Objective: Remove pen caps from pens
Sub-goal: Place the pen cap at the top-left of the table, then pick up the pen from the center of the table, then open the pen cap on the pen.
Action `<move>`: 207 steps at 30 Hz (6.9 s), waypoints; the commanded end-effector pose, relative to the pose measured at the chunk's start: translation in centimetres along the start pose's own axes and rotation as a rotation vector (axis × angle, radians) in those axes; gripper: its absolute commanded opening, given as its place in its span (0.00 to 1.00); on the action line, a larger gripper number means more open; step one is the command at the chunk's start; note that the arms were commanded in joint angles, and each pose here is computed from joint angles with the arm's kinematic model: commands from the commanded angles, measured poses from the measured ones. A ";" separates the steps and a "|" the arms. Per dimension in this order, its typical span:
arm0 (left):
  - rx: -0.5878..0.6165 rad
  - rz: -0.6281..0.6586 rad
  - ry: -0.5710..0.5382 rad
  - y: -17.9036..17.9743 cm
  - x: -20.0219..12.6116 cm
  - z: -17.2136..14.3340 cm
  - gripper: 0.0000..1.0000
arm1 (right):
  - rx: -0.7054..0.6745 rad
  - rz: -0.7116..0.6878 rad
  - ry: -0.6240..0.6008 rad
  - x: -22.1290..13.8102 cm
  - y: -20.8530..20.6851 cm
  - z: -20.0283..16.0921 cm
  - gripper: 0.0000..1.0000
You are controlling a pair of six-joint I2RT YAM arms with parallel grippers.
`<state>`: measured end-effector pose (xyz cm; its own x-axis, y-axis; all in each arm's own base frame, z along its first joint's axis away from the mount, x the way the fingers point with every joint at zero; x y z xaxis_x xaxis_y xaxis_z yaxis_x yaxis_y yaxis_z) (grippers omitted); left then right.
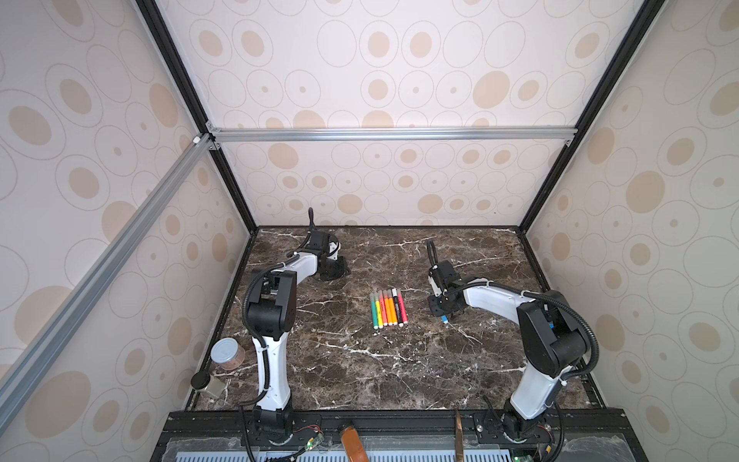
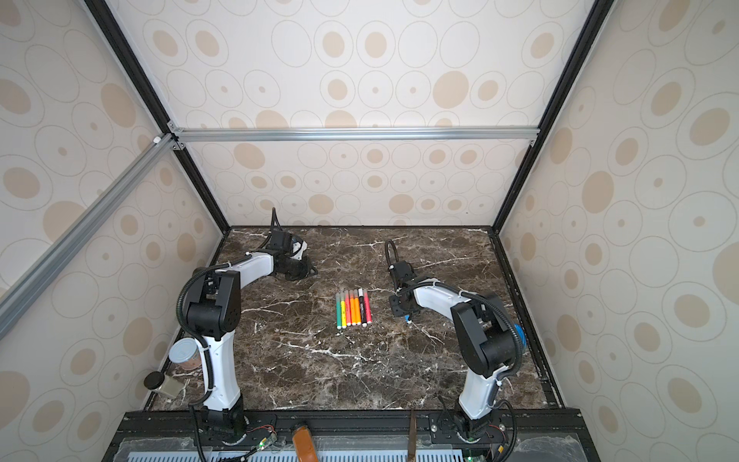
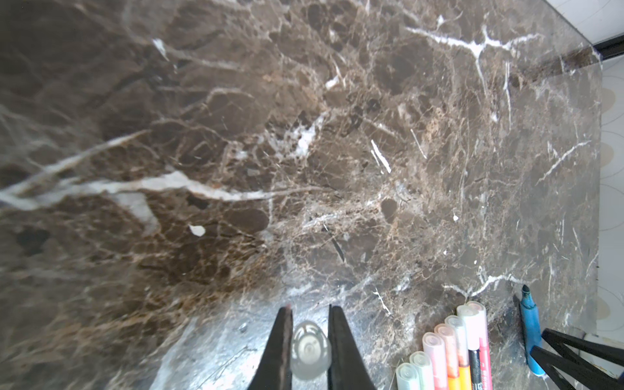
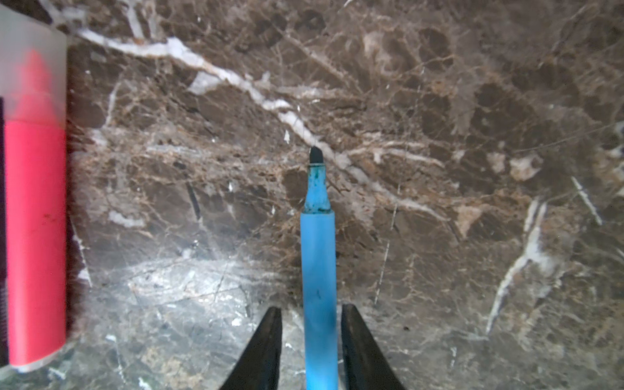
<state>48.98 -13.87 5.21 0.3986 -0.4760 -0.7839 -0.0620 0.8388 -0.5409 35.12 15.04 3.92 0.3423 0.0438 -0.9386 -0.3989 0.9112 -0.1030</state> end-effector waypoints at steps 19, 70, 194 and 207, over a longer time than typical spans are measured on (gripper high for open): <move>-0.006 0.018 0.040 1.8 2.9 -0.1 0.12 | -0.014 0.015 -0.042 -1.4 0.0 1.6 0.32; 0.028 -0.027 -0.430 -3.4 -13.0 2.7 1.00 | -0.067 0.185 0.033 0.4 10.1 4.9 0.38; 0.237 -0.684 -0.095 -25.3 -7.0 -7.4 0.00 | -0.100 0.371 -0.425 -9.0 9.7 1.9 0.00; 0.244 -0.576 -0.230 -24.7 -7.5 2.6 0.00 | -0.117 0.362 -0.351 -8.5 11.4 -4.4 0.00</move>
<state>38.29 -36.90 20.01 0.0606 -0.9370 -0.3442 0.3158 0.3451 -0.8839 31.35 22.76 15.34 0.6868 0.4737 -0.5513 -0.5063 0.8560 0.1047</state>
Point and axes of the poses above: each gripper's point midway between its finger pads, its own x axis out along the fingers, its own y axis along the line the jaws close on, z = x × y, the point moved 1 cm from there along -x, back along the fingers, and after that the axes turned 9 degrees about -x, right-handed, at the moved point
